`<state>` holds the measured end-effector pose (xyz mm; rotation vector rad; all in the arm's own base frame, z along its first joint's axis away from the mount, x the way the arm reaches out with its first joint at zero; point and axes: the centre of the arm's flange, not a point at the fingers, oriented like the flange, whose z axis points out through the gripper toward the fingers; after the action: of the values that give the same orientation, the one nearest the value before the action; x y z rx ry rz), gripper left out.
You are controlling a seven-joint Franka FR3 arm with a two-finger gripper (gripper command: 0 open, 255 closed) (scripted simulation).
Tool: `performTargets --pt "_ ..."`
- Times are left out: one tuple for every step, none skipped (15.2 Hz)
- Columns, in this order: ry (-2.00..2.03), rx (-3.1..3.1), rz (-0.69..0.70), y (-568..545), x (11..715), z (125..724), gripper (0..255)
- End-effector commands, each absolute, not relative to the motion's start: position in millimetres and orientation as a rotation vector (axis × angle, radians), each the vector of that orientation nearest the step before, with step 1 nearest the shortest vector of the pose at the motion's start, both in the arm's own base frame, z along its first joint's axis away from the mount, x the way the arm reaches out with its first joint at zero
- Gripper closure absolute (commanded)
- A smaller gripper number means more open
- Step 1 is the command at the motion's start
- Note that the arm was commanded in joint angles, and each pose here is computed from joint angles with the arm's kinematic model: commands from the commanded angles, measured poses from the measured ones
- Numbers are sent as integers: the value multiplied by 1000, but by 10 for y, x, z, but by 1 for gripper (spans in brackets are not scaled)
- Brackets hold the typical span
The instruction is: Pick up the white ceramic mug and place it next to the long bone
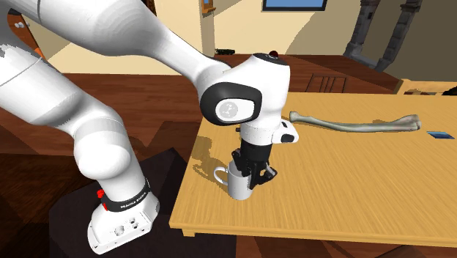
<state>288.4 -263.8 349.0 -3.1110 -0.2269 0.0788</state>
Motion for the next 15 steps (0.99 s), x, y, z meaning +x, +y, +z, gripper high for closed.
performTargets --pt "-227 -3111 79 -2638 2884 3490 255" --pt "-227 -3111 79 -2638 2884 3490 255" --pt "-227 -3111 79 -2638 2884 3490 255" --pt "-227 -3111 79 -2638 2884 3490 255" --pt "-227 -3111 79 -2638 2884 3490 255" --pt "-227 -3111 79 -2638 2884 3490 255" --pt "-227 -3111 79 -2638 2884 3490 255" --pt "-227 -3111 79 -2638 2884 3542 255" --pt "-227 -3111 79 -2638 2884 3595 255" --pt "-227 -3111 79 -2638 2884 3648 255" --pt "-227 -3111 79 -2638 2884 3701 255" --pt "-227 -3111 79 -2638 2884 3754 255" --pt "-227 -3111 79 -2638 2884 3806 255" --pt "-227 -3111 79 -2638 2884 3859 255" --pt "-227 -3111 79 -2638 2884 3912 255"
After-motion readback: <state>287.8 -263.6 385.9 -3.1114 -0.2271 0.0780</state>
